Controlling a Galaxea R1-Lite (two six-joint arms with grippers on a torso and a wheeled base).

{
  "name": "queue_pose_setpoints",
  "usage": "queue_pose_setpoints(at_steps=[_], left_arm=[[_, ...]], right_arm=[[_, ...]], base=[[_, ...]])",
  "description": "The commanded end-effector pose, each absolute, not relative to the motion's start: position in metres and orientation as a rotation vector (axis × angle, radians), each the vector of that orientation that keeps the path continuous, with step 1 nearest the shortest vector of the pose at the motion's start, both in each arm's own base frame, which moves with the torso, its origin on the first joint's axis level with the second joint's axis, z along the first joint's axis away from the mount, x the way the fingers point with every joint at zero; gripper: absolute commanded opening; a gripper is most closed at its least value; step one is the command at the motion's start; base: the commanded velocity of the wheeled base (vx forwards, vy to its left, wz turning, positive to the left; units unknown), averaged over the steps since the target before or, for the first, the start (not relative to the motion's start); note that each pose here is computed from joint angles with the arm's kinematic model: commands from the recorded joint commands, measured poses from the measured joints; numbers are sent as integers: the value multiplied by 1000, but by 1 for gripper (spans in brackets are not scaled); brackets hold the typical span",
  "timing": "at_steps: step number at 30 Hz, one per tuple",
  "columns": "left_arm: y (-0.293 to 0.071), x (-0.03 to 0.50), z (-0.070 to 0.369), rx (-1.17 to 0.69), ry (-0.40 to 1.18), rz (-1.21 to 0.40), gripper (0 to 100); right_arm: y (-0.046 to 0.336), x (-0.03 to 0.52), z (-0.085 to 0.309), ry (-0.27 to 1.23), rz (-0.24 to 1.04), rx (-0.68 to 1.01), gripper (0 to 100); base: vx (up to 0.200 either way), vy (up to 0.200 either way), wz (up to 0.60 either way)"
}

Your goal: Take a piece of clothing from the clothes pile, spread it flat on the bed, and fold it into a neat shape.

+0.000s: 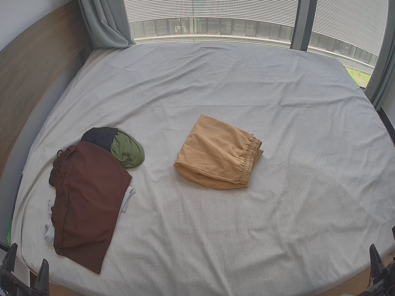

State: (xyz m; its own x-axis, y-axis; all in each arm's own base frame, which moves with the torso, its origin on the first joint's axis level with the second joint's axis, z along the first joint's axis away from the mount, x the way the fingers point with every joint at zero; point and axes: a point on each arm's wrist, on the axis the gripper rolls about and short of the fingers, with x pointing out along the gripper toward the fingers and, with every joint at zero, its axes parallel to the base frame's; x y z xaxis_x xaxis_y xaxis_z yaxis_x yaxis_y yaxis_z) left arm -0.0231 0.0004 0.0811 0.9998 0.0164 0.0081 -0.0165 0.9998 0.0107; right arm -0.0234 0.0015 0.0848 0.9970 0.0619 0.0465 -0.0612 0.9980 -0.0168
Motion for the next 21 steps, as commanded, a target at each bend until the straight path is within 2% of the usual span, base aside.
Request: queue_pose_setpoints(at_steps=[1, 8, 21], left_arm=[[0, -22, 76, 11, 0, 17, 100], [0, -23, 76, 11, -1, 17, 100], [0, -22, 76, 11, 0, 17, 100]], right_arm=[[-1, -23, 76, -6, -57, 46, 100], [0, -23, 76, 1, 8, -14, 100], [0, -23, 76, 0, 9, -11, 100]], base=[[0, 0, 0], [0, 0, 0], [0, 0, 0]])
